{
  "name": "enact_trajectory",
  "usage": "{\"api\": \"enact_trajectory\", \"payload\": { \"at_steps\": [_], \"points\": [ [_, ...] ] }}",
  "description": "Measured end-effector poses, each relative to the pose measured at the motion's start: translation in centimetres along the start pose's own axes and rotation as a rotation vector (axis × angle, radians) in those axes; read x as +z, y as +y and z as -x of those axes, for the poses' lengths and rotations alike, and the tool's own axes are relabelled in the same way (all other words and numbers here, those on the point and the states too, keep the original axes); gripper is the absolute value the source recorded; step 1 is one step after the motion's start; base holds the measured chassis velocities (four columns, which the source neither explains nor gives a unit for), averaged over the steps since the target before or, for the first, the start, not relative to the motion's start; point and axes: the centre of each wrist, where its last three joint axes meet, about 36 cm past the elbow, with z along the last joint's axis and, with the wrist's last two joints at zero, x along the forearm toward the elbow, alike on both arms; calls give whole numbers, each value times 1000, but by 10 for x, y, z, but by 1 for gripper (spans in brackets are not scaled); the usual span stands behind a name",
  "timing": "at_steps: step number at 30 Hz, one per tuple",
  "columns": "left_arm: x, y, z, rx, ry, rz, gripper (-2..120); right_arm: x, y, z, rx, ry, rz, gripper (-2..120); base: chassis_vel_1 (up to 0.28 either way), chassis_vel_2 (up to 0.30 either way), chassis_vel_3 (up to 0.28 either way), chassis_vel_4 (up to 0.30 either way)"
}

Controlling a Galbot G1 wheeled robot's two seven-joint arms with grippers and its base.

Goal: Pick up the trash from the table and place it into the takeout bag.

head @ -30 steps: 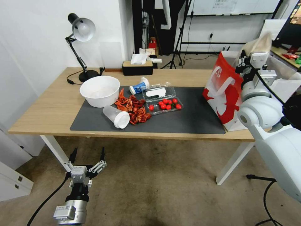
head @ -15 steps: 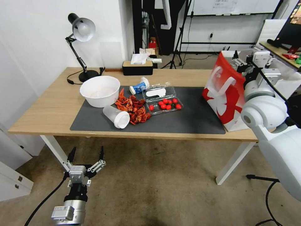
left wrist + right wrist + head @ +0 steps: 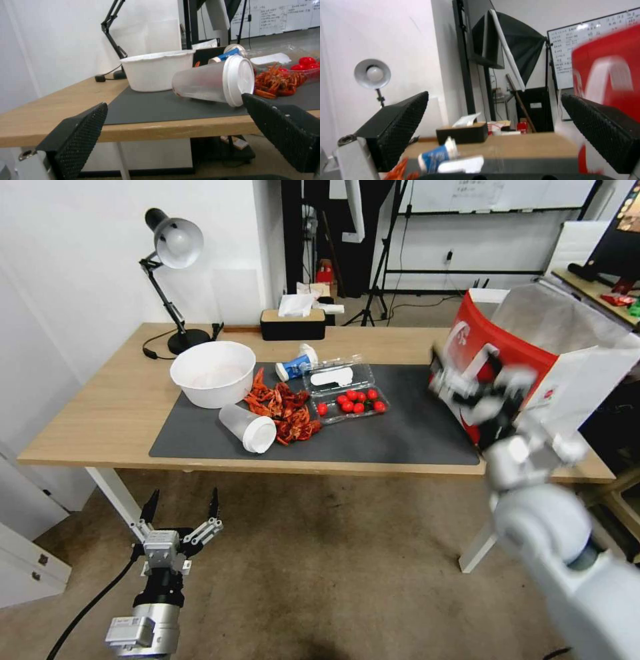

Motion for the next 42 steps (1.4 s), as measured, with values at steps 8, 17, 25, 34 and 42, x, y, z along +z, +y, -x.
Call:
{"api": "enact_trajectory", "payload": {
  "at_steps": [8,17,25,34,42],
  "points": [
    [3,0,4,5,-4,-8,100,44,-5,-78,49,91,9,100,0,0,0,0],
    [7,-1,6,13,-1,-11,100,91,-4,-124,102,218,-16,100,0,0,0,0],
    [8,-1,6,13,1,-12,100,98,-1,-130,111,243,-15,100,0,0,0,0],
    [-52,5,51,61,-22,-155,100,92,-3,-129,113,235,-31,100,0,0,0,0],
    [-117,13,77,83,143,-453,100,87,1,-121,100,209,-56,100,0,0,0,0]
  ]
}}
